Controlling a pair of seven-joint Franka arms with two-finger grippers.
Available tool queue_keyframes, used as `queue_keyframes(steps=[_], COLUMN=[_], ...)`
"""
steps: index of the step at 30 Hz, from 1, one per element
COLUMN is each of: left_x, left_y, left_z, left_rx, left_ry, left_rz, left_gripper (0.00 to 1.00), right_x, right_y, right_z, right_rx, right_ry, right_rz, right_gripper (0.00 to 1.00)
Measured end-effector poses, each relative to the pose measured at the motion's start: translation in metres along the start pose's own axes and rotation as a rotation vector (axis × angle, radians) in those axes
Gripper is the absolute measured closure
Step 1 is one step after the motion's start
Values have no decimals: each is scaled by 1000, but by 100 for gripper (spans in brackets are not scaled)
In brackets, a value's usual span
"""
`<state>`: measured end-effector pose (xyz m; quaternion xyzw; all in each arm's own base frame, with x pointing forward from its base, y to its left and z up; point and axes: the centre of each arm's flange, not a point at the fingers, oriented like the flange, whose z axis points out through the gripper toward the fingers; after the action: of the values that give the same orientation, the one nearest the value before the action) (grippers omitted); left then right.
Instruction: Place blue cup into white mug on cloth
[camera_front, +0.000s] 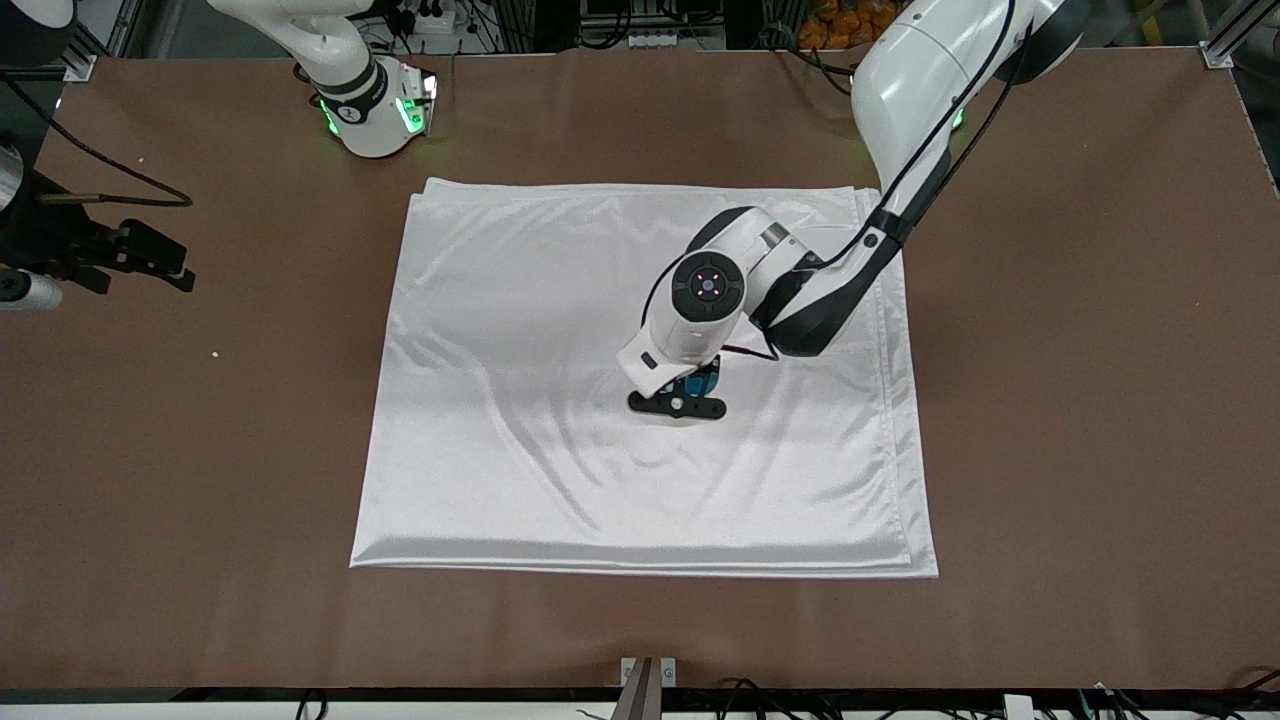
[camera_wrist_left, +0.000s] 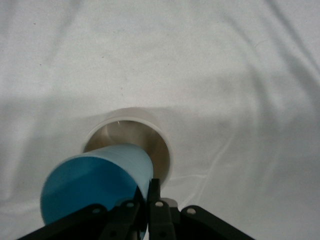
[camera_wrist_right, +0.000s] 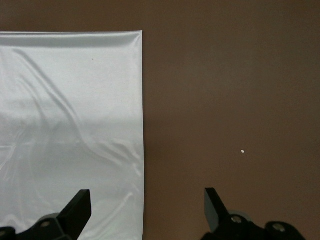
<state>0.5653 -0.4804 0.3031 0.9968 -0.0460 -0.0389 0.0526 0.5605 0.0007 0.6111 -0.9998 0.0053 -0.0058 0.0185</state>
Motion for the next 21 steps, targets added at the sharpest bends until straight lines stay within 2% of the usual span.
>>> queue_keyframes(steps=[5, 7, 16, 17, 21], left_x=[0, 0, 0, 0, -4], left_y=[0, 1, -2, -4, -10], left_z=[0, 0, -9, -12, -32], left_rx=[0, -1, 9, 16, 51], left_ry=[0, 0, -5, -10, -31], left_rz=[0, 1, -3, -4, 3], left_gripper=[94, 89, 51, 42, 25], right_x=[-2, -2, -5, -5, -5], right_y=[-3, -8, -23, -23, -23], right_z=[-2, -4, -12, -13, -13], right_rx=[-5, -11, -20, -20, -20], right_ry=[15, 21, 40, 41, 41], right_rz=[-14, -25, -57, -58, -59], right_gripper=[0, 0, 0, 0, 0])
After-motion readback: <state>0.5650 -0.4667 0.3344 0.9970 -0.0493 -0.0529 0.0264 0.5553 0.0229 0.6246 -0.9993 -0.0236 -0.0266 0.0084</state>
